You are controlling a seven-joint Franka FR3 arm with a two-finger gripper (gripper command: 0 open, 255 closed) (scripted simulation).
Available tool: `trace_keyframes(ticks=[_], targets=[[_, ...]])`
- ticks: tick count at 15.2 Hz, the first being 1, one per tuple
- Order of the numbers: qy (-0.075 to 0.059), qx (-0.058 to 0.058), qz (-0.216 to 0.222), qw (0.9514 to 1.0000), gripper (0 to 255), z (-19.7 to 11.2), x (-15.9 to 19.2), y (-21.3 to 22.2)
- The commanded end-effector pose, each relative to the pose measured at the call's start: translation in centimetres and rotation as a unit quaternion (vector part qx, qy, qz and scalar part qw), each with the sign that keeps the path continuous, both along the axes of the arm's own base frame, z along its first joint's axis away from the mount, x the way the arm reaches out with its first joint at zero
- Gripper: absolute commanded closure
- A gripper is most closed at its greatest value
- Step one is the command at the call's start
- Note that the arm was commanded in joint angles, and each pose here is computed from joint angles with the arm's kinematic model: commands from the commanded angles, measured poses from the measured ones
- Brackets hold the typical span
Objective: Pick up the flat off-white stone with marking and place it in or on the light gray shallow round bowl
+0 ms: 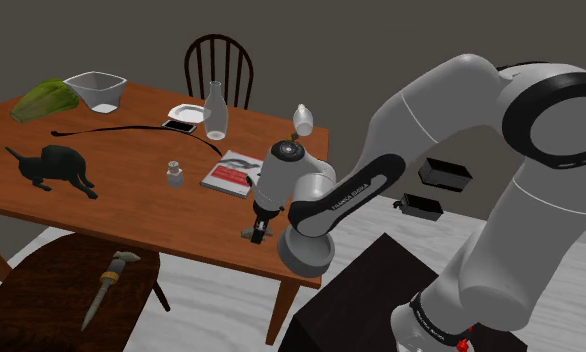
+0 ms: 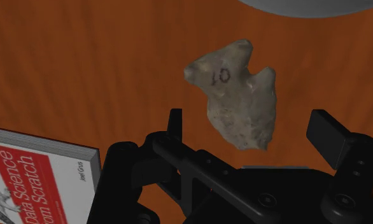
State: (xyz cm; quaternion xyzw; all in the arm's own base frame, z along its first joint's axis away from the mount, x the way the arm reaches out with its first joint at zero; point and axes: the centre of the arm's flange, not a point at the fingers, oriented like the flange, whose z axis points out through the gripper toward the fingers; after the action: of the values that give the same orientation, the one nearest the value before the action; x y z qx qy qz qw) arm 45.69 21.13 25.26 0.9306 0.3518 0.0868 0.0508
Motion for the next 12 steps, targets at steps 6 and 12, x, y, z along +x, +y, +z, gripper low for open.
trace_keyframes(ticks=[6,12], targets=[[-0.001,0.0,0.001,1.0,0,-2.4,0.4,0.0],[0.0,0.0,0.001,1.0,0,-2.4,0.4,0.0]])
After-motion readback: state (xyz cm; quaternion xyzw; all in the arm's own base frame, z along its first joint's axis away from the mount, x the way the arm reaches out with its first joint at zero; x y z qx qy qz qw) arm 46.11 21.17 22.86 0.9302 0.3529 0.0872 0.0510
